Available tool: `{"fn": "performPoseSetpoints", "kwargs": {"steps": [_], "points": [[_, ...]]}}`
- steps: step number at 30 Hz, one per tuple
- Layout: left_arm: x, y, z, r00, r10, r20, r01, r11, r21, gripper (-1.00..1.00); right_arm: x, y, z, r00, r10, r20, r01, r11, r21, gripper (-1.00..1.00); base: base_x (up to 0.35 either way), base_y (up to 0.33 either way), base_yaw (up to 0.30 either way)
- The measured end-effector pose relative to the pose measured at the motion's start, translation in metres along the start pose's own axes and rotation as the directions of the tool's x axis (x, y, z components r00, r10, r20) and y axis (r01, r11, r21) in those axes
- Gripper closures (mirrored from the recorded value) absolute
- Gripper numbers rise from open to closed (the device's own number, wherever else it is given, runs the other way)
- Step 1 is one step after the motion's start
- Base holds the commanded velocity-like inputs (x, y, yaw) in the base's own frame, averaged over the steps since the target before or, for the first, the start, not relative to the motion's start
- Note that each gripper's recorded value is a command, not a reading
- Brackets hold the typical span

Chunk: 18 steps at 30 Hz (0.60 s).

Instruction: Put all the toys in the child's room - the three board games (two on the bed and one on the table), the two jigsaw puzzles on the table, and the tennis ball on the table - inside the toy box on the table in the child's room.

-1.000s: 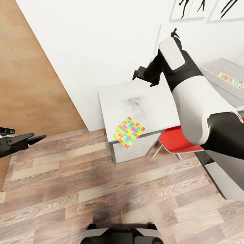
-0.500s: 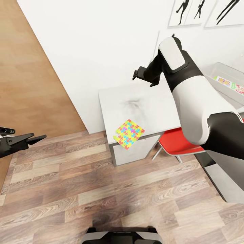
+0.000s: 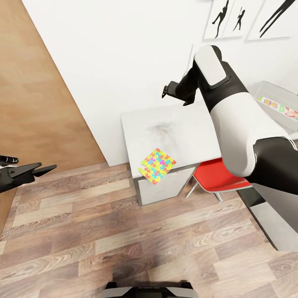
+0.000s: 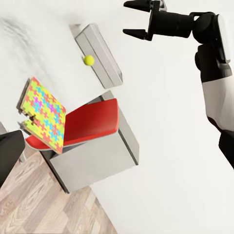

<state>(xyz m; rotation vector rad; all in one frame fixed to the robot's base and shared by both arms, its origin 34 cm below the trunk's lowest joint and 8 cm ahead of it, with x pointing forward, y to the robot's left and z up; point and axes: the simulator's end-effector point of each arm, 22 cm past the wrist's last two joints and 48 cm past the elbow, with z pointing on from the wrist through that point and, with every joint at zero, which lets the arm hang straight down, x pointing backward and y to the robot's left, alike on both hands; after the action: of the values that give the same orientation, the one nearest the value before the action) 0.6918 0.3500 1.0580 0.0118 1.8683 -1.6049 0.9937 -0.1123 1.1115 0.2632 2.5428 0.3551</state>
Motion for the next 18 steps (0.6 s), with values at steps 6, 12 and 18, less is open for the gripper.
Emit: {"fn": "performPoseSetpoints", "kwargs": {"steps": [6,12,18], "points": [[-0.002,-0.005,0.000,1.000,0.009,0.003,-0.009,1.000,0.004,-1.00,-0.003,0.003,-0.008,1.000,-0.002,0.009,0.002,1.000,-0.003,-1.00,0.000,0.000,0.000],[-0.005,-0.011,-0.001,1.000,0.018,0.006,-0.018,1.000,0.007,-1.00,-0.007,0.005,-0.016,1.000,-0.004,0.019,0.004,1.000,-0.005,-1.00,0.000,0.000,0.000],[-0.007,-0.016,-0.001,1.000,0.027,0.008,-0.027,1.000,0.012,-1.00,-0.010,0.008,-0.023,1.000,-0.006,0.028,0.006,1.000,-0.008,-1.00,0.000,0.000,0.000]]}}
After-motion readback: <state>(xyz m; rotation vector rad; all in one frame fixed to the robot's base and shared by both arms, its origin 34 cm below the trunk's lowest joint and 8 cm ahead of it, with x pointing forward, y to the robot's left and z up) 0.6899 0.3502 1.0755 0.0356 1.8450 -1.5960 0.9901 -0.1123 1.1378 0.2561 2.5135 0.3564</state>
